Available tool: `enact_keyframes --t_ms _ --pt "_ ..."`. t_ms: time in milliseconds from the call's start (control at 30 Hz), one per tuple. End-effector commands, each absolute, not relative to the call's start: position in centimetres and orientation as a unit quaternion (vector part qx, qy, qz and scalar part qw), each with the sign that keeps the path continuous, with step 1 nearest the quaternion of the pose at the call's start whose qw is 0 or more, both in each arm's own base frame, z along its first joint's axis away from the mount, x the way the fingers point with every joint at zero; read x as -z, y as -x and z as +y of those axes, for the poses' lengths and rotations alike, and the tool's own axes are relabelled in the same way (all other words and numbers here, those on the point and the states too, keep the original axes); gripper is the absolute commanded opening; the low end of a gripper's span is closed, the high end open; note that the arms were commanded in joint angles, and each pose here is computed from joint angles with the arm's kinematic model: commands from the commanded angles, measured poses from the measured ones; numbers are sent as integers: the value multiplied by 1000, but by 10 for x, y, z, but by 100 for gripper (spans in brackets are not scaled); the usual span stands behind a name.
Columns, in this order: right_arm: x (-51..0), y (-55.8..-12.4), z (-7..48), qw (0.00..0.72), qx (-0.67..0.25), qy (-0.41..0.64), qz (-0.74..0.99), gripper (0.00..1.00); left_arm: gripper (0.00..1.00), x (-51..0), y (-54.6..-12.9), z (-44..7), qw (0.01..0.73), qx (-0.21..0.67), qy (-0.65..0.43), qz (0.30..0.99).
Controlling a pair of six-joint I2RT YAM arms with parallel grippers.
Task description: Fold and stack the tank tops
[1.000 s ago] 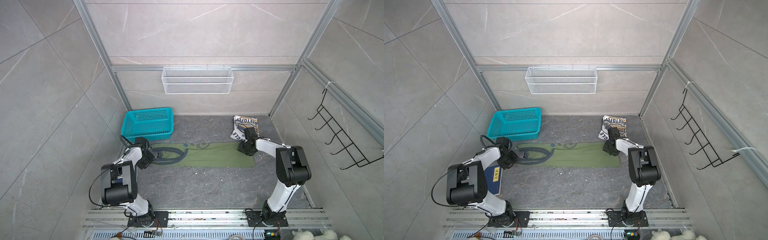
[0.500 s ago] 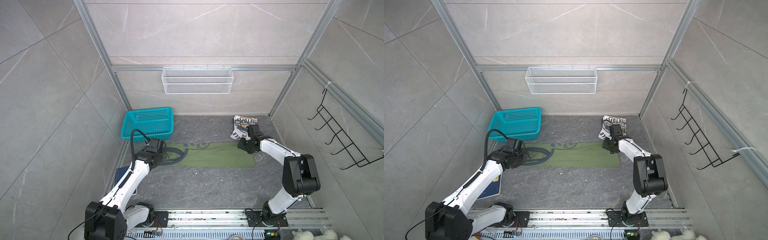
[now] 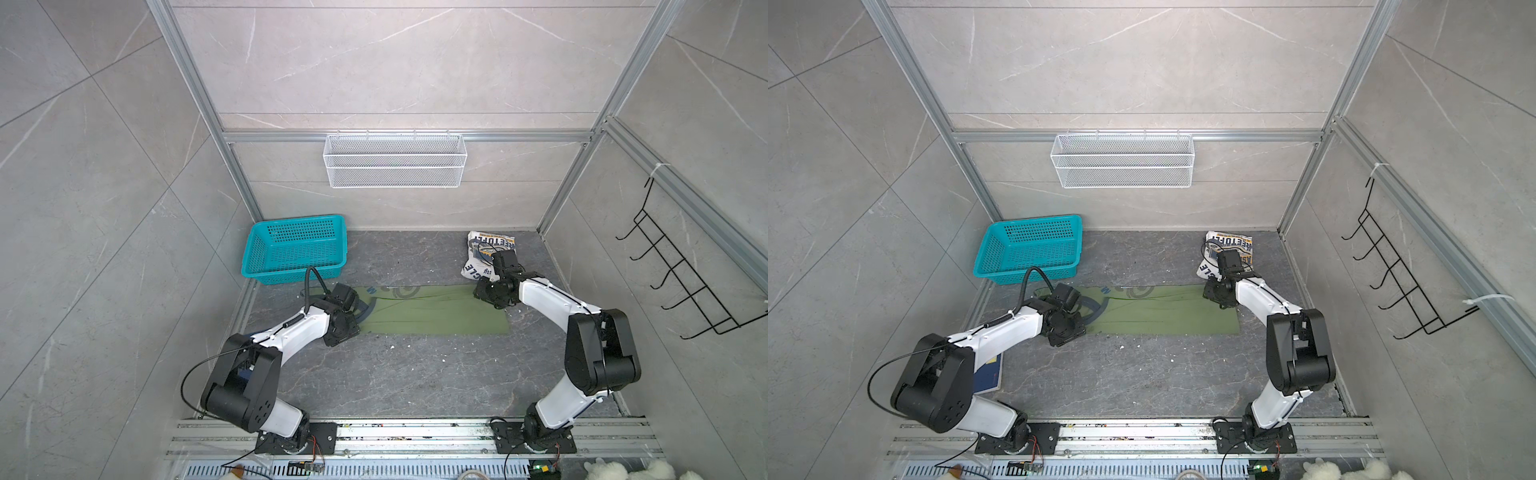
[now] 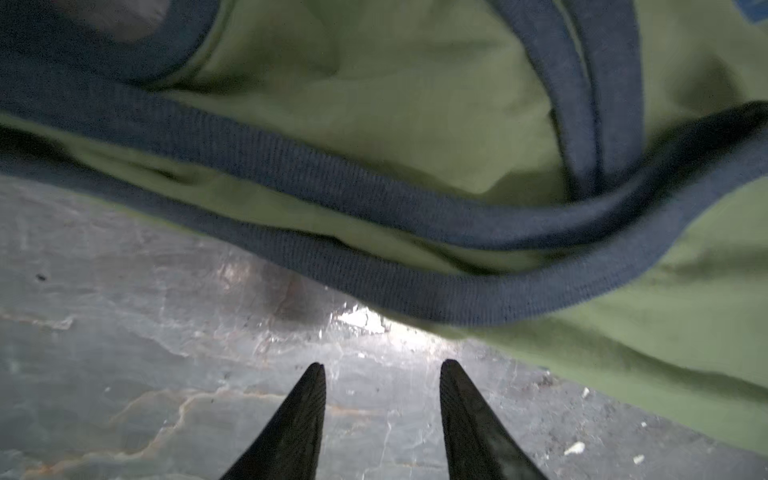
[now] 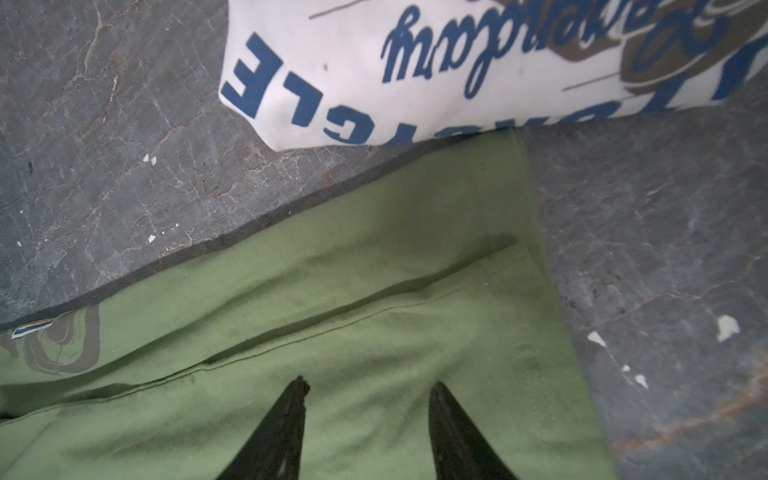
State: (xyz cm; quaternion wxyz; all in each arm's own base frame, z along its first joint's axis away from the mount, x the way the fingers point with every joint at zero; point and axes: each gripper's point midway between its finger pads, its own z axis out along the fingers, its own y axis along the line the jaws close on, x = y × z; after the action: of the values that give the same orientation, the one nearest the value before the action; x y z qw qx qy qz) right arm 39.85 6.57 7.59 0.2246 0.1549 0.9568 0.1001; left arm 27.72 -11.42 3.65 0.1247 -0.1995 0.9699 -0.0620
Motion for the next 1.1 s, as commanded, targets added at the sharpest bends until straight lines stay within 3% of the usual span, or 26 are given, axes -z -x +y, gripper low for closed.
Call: enact_keyframes --t_ms 0,267,567,767,933,1067 --pt "-62 -389 60 203 -76 -152 964 51 47 -41 -303 -117 146 79 204 965" --pt "-32 -384 46 163 -32 -169 971 51 40 -30 -319 -54 152 36 250 956" --pt "-16 -386 37 146 -12 -182 972 51 45 -26 -309 17 142 21 332 932" --pt "-26 -386 28 157 -2 -188 970 51 49 -47 -311 51 181 10 380 907" --pt "-39 -387 33 169 -15 -177 969 51 51 -81 -312 62 229 2 392 891" --pt "-68 -392 50 204 -48 -155 965 51 58 -121 -315 29 276 4 344 897"
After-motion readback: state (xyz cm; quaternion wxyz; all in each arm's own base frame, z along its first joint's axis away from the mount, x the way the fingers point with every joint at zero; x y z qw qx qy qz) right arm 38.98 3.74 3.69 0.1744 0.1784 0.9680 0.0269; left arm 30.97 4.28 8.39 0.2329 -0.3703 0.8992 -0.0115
